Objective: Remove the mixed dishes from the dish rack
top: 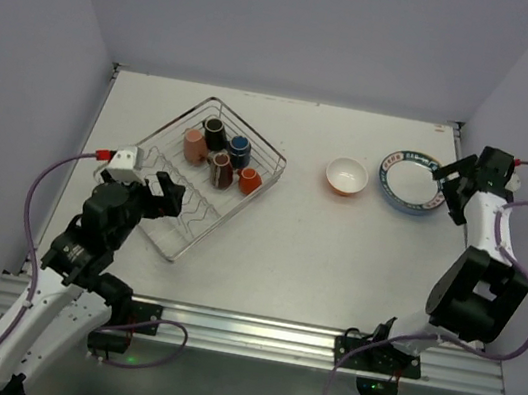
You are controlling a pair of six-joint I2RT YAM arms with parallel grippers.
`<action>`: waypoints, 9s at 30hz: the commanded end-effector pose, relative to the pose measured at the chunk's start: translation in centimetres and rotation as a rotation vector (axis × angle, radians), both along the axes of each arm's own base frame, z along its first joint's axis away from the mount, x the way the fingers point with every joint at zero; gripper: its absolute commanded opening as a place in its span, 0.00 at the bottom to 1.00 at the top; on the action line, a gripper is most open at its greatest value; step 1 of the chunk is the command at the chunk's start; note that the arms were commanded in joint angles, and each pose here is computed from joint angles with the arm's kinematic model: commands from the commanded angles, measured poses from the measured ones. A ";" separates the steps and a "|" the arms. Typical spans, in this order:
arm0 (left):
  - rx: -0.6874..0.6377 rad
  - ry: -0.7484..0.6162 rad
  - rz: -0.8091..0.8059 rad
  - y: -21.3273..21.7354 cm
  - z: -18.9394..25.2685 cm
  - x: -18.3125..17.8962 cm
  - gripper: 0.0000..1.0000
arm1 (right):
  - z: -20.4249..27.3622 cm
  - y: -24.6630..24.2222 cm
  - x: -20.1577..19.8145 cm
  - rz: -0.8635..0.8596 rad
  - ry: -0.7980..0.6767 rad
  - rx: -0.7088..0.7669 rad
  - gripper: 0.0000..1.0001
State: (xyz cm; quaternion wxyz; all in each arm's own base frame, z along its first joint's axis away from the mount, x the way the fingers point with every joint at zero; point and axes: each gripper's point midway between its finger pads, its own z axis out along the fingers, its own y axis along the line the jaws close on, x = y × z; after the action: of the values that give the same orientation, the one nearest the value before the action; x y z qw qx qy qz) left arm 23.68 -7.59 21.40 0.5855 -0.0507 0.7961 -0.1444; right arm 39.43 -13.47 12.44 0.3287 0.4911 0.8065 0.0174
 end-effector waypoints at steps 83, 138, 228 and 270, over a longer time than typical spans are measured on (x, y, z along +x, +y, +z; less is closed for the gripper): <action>0.304 0.633 -0.038 -9.6 -11.5 17.7 0.59 | 12.2 23.8 -5.4 0.905 -0.485 -0.087 0.99; -1.140 0.077 -0.690 -18.4 14.3 -3.8 0.00 | 22.2 39.2 -20.5 1.610 -1.163 0.418 0.81; 0.283 0.169 0.108 -2.7 2.9 3.0 1.00 | 2.3 35.2 -9.6 1.384 0.127 -0.335 0.62; -0.047 0.639 0.539 1.0 -9.7 22.9 0.89 | 12.8 26.5 -10.0 0.818 -0.467 -0.459 0.99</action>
State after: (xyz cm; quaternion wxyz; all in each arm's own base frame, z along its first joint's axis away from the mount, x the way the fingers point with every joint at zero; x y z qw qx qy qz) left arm 45.47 -6.26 10.96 0.3030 -0.3077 0.9005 0.0515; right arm 28.69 13.09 23.92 0.5418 0.0163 0.8373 0.0712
